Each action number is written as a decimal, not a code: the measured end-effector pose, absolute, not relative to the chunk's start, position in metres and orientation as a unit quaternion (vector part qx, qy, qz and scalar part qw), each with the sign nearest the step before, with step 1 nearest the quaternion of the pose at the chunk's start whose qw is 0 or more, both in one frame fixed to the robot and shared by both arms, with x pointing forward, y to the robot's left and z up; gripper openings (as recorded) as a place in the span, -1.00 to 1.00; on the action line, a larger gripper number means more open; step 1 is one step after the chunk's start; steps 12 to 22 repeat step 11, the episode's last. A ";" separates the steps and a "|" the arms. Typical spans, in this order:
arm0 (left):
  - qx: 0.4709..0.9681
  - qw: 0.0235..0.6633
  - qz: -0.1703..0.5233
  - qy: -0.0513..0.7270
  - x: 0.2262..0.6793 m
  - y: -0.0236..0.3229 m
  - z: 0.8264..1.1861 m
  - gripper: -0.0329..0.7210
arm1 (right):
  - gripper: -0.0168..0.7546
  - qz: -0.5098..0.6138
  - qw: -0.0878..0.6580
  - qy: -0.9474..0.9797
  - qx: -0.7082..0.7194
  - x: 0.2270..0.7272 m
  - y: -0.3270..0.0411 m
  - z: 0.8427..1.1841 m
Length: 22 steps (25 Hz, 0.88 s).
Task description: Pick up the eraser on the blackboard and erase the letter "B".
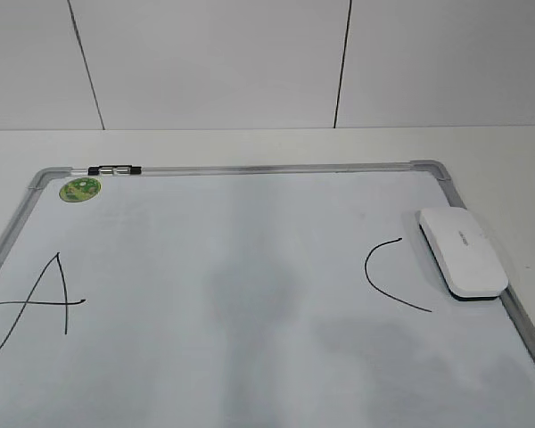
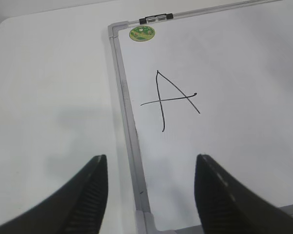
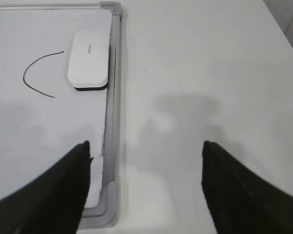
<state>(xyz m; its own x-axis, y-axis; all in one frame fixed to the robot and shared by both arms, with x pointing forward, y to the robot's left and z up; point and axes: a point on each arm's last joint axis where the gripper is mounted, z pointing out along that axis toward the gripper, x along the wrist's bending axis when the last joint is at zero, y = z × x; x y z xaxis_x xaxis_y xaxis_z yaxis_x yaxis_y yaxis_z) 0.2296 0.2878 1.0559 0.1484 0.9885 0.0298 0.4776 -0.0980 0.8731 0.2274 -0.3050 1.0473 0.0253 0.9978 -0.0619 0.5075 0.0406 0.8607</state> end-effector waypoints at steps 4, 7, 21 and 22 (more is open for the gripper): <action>0.657 0.375 0.341 0.558 0.230 0.288 1.056 0.21 | 0.52 0.327 0.374 0.617 0.610 0.227 -0.305 1.047; 0.657 0.375 0.341 0.558 0.230 0.288 1.056 0.21 | 0.52 0.327 0.374 0.617 0.610 0.227 -0.305 1.047; 0.657 0.375 0.341 0.558 0.230 0.288 1.056 0.21 | 0.52 0.327 0.374 0.617 0.610 0.227 -0.305 1.047; 0.657 0.375 0.341 0.558 0.230 0.288 1.056 0.21 | 0.52 0.327 0.374 0.617 0.610 0.227 -0.305 1.047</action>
